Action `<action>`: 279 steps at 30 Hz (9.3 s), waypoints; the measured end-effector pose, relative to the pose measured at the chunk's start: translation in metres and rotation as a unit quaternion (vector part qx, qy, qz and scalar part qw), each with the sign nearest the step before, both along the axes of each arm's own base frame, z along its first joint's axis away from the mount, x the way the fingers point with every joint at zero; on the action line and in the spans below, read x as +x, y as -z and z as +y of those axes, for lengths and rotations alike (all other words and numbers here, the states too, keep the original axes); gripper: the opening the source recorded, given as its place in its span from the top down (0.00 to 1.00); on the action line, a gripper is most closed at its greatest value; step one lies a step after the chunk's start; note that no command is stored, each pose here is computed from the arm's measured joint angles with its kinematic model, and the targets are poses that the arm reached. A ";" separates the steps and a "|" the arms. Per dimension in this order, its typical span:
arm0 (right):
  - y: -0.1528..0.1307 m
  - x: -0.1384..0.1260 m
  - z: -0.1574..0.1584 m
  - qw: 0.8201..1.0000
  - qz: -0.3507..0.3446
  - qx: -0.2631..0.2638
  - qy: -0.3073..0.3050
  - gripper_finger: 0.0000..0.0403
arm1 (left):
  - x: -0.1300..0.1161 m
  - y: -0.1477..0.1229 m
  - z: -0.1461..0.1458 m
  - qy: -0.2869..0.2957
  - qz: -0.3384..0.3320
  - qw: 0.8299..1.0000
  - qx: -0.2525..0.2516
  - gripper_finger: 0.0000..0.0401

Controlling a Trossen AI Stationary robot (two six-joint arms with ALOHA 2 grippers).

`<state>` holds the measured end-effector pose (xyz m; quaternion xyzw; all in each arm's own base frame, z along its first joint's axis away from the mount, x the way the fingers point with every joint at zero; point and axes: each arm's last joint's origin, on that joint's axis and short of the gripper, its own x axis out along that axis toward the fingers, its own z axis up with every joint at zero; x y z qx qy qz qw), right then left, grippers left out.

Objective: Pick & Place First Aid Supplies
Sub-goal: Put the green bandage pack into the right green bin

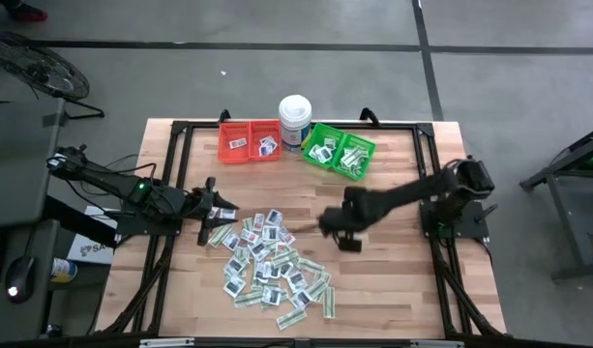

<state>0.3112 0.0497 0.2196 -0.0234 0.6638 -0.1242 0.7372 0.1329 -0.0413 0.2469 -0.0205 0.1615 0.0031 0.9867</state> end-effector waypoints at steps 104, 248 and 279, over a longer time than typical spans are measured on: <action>-0.019 -0.040 0.035 0.879 -0.250 0.325 0.244 0.62 | 0.000 0.001 0.001 -0.016 0.002 1.000 -0.017 0.59; -0.055 -0.102 -0.073 0.862 -0.292 0.082 0.405 1.00 | -0.001 0.002 -0.003 0.053 0.014 0.998 -0.028 0.59; 0.012 -0.133 -0.260 0.915 -0.264 0.194 0.236 1.00 | 0.000 0.000 0.001 -0.033 0.000 0.998 -0.048 0.59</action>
